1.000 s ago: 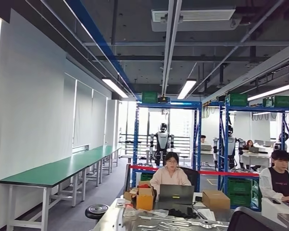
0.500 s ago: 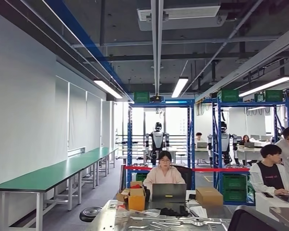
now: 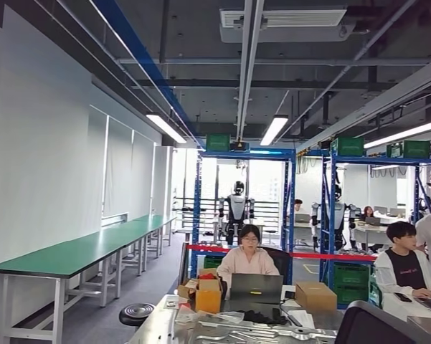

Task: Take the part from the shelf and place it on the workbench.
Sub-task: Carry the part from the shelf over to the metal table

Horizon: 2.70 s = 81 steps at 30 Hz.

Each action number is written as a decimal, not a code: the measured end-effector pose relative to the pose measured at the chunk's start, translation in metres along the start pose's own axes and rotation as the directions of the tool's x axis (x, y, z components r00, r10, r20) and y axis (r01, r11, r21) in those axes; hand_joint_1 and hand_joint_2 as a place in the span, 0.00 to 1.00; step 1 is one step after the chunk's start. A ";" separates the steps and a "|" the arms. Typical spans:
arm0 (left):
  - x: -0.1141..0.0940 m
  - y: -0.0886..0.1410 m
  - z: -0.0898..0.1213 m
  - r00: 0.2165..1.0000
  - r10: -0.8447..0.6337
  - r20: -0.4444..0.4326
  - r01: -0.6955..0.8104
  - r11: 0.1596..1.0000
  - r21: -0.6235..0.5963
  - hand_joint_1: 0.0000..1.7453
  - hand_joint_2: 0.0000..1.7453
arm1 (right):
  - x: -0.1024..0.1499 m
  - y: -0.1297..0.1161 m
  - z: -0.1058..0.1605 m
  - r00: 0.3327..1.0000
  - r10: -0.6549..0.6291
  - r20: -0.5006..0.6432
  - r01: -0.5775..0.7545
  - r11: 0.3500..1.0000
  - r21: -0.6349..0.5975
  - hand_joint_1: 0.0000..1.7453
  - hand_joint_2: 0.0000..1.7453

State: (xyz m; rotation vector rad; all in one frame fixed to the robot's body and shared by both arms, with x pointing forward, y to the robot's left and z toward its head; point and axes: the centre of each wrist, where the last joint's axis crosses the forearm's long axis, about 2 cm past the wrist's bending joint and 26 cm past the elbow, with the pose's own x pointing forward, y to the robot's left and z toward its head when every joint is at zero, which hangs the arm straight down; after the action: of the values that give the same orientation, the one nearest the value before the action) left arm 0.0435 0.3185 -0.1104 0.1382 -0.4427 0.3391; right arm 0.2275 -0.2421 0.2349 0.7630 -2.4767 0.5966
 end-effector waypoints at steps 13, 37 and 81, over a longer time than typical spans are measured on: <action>0.000 -0.001 0.000 1.000 0.001 0.003 -0.001 1.000 -0.006 0.00 1.00 | 0.000 -0.002 -0.003 1.000 0.006 0.008 -0.006 1.000 0.004 1.00 1.00; 0.001 -0.002 0.000 1.000 0.002 0.007 -0.002 1.000 -0.011 0.00 1.00 | 0.000 -0.004 -0.004 1.000 0.003 -0.002 -0.003 1.000 0.004 1.00 1.00; -0.003 -0.001 0.001 1.000 0.011 0.008 -0.011 1.000 -0.004 0.00 1.00 | 0.002 0.000 0.010 0.999 0.003 -0.052 -0.003 1.000 0.003 1.00 1.00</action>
State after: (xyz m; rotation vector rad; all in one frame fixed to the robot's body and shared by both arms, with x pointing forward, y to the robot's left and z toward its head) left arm 0.0410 0.3164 -0.1107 0.1334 -0.4520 0.3489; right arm 0.2233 -0.2484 0.2277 0.7356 -2.4309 0.6130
